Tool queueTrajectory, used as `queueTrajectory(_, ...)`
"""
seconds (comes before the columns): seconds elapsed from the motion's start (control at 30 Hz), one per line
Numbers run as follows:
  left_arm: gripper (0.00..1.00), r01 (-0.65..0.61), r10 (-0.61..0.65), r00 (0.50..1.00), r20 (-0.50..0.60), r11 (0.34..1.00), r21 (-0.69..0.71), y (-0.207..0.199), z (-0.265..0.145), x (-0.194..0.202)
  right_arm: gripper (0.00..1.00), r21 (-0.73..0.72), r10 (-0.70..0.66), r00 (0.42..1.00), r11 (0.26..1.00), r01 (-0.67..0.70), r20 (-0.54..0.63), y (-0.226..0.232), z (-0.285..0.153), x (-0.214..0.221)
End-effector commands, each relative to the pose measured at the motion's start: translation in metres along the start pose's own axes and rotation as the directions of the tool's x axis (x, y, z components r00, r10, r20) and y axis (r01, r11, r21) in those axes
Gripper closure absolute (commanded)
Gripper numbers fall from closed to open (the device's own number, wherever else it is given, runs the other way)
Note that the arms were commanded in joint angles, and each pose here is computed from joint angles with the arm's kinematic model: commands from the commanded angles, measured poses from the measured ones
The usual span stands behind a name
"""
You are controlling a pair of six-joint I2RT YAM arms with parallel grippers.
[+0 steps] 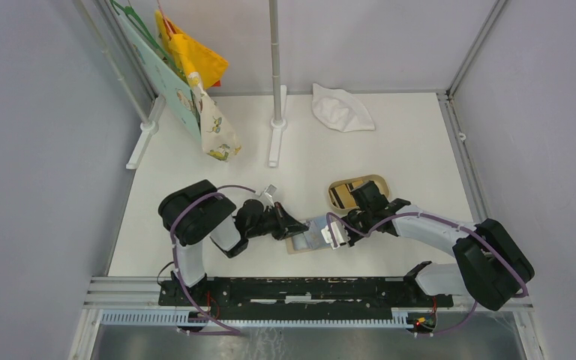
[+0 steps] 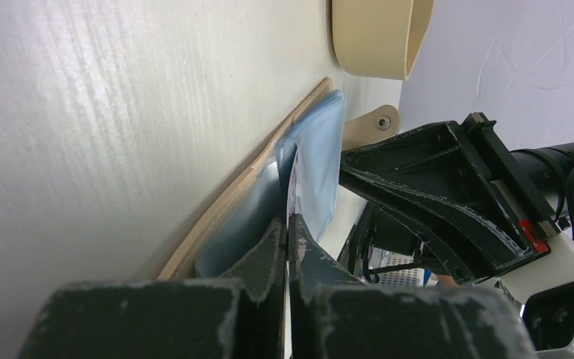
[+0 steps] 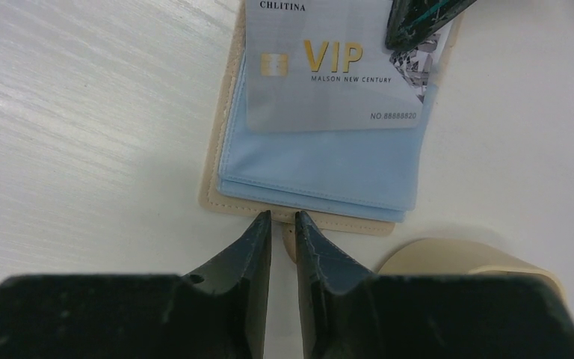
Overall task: Put the credit cards into the card holder
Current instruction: Insert the credit card into the card holder.
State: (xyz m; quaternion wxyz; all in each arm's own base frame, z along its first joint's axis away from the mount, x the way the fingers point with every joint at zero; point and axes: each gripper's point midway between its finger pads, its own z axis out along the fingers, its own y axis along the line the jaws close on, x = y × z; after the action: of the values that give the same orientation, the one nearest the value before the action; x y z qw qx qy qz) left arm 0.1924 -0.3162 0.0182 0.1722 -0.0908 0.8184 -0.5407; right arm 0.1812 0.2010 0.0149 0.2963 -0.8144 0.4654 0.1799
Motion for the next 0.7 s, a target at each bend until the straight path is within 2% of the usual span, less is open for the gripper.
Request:
queueTrajectory(0.0, 0.98, -0.017, 0.016, 0.999, -0.037, 1.000, -0.017, 0.004, 0.004, 0.004, 0.75, -0.036, 0.035, 0.998, 0.999, -0.036, -0.050, 0.010, 0.003, 0.010)
queueTrajectory(0.3, 0.98, -0.045, 0.043, 0.997, -0.058, 0.998, -0.031, 0.007, 0.011, -0.002, 0.70, -0.008, 0.034, 0.998, 0.999, -0.034, -0.055, 0.002, -0.002, 0.007)
queueTrajectory(0.5, 0.92, -0.065, 0.061, 0.996, -0.063, 0.996, -0.062, 0.015, 0.011, -0.004, 0.63, 0.010, 0.023, 0.999, 1.000, -0.023, -0.040, -0.005, -0.009, -0.001)
queueTrajectory(0.67, 0.87, -0.078, 0.073, 0.995, -0.069, 0.994, -0.076, 0.019, 0.012, -0.004, 0.61, 0.016, -0.011, 1.000, 1.000, 0.011, 0.019, -0.009, -0.016, -0.018)
